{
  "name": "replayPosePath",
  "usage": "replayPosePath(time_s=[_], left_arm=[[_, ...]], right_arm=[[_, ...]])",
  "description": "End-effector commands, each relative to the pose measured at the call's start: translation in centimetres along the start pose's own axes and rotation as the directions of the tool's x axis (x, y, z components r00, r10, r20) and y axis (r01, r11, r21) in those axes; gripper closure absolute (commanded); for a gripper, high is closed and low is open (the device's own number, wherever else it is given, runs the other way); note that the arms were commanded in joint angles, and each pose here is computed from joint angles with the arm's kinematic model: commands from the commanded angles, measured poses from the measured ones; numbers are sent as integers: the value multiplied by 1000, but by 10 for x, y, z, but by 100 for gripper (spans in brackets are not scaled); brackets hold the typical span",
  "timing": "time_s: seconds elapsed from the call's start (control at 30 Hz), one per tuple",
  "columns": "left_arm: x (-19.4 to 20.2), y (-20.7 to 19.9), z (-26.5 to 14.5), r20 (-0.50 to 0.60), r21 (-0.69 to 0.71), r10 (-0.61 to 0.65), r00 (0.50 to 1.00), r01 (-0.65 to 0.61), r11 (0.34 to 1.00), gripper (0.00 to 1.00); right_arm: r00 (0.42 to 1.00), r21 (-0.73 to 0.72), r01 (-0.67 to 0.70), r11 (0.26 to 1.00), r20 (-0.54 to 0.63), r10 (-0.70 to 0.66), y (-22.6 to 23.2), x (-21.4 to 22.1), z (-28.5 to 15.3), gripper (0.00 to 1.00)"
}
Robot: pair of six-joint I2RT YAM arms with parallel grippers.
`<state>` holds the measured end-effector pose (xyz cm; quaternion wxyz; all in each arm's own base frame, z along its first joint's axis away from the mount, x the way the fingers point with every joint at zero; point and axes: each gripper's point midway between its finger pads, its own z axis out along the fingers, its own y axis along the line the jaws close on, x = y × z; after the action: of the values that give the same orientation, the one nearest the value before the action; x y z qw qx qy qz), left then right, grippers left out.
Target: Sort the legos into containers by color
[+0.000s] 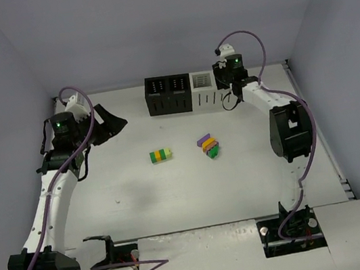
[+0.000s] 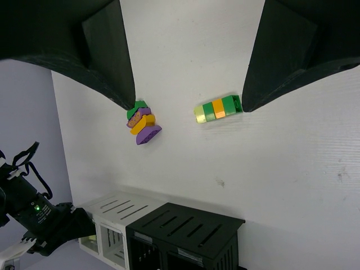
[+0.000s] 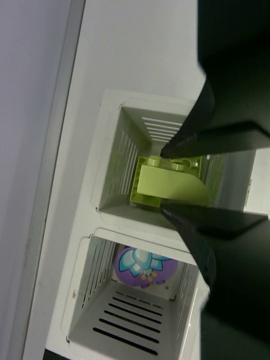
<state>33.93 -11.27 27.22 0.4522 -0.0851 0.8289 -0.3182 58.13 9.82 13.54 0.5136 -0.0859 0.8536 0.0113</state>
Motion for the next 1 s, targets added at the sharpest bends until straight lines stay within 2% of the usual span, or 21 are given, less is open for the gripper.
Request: replayPosePath(time_s=[0.0,0.03,0.17,0.27,0.4,0.43,0.5,0.53,0.6,0.63,0.67,0.7,0.73,0.77,0.83,0.97], left_arm=[[-31,-21,-8,87,51,53,995,-57,997,30],[-30,-21,-7,82,51,51,995,-56,997,30],[-30,-22,-8,85,54,53,995,-58,997,30],[-30,-22,-8,82,56,53,995,-57,997,30],[-29,-23,-8,76,62,52,996,-57,996,30],[-29,-23,-8,73,64,53,996,-58,996,30],[-25,-25,-6,56,77,69,996,-73,994,30],[-21,-24,-4,45,86,107,993,-110,990,30],[-11,-25,-3,19,86,170,985,-171,982,30],[-2,-31,-1,3,105,266,964,-265,959,30],[4,-33,-1,-10,112,319,948,-316,942,30],[14,-33,-1,-40,114,364,931,-357,927,30],[26,-38,2,-56,138,462,885,-451,882,30],[34,-40,3,-70,149,500,863,-487,861,30],[49,-41,10,-104,190,562,821,-538,821,30],[68,-39,30,-176,263,600,781,-550,793,30]], right_arm=[[986,-28,-10,1000,165,15,2,-67,-27,60],[983,-31,-12,999,184,17,2,-76,-35,55],[976,-43,-9,999,218,18,3,-91,-54,46],[971,-56,-4,998,237,17,8,-98,-74,46],[960,-141,5,990,278,35,31,-107,-120,46],[967,-177,6,984,250,39,41,-91,-123,46],[962,-226,0,974,265,62,60,-91,-148,46],[972,-254,2,967,229,59,70,-70,-149,45],[969,-293,-17,956,229,87,81,-65,-169,45],[971,-327,-39,944,212,113,91,-58,-175,45],[978,-342,-51,938,175,117,96,-38,-177,45],[974,-358,-56,932,185,129,99,-39,-189,45],[972,-375,-81,923,174,156,104,-34,-194,45],[973,-395,-87,915,166,163,108,-27,-199,45],[970,-408,-107,907,155,185,111,-11,-209,45],[968,-414,-126,902,147,202,108,12,-224,46]])
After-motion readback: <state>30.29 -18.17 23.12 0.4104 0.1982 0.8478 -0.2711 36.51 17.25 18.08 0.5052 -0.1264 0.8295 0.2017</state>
